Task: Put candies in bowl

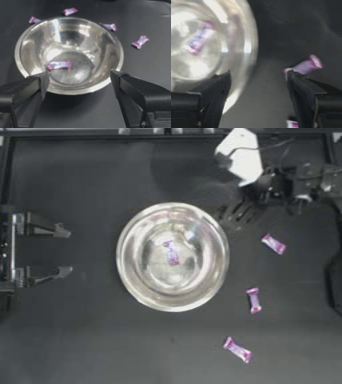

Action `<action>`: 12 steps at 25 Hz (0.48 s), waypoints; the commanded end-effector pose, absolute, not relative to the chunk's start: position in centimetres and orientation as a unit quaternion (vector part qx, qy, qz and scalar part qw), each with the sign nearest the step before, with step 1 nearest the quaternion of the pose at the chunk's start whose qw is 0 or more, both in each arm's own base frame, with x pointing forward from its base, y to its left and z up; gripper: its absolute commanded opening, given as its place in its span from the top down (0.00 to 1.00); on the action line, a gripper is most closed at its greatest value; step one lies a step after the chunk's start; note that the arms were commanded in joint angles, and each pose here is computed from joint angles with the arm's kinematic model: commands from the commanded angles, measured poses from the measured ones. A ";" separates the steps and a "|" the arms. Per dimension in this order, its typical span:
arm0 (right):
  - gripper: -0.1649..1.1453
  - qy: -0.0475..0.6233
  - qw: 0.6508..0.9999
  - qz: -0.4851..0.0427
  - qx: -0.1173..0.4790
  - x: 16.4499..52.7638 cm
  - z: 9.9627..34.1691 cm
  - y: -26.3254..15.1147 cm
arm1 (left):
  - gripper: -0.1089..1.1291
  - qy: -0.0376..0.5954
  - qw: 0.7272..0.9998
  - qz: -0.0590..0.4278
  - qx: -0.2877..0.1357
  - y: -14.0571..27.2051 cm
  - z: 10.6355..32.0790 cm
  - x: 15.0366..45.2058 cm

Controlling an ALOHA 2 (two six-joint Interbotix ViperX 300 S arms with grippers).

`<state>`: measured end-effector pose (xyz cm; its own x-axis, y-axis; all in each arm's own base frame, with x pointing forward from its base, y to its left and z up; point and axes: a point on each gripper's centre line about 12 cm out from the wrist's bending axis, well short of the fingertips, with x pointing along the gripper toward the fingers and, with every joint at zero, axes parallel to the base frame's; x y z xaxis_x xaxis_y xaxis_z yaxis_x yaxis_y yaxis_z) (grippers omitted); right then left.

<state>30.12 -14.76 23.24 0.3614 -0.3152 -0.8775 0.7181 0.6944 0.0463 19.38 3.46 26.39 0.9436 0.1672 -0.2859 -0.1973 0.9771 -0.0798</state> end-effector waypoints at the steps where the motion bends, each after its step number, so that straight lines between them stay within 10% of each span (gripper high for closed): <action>1: 0.15 0.470 0.788 -0.341 0.208 28.6 23.4 -15.2 | 0.09 0.141 0.984 0.094 -0.055 3.6 26.4 19.8; 12: 0.15 0.498 0.764 -0.345 0.221 24.1 20.8 -13.1 | 0.09 0.141 0.984 0.097 -0.056 3.7 26.4 19.7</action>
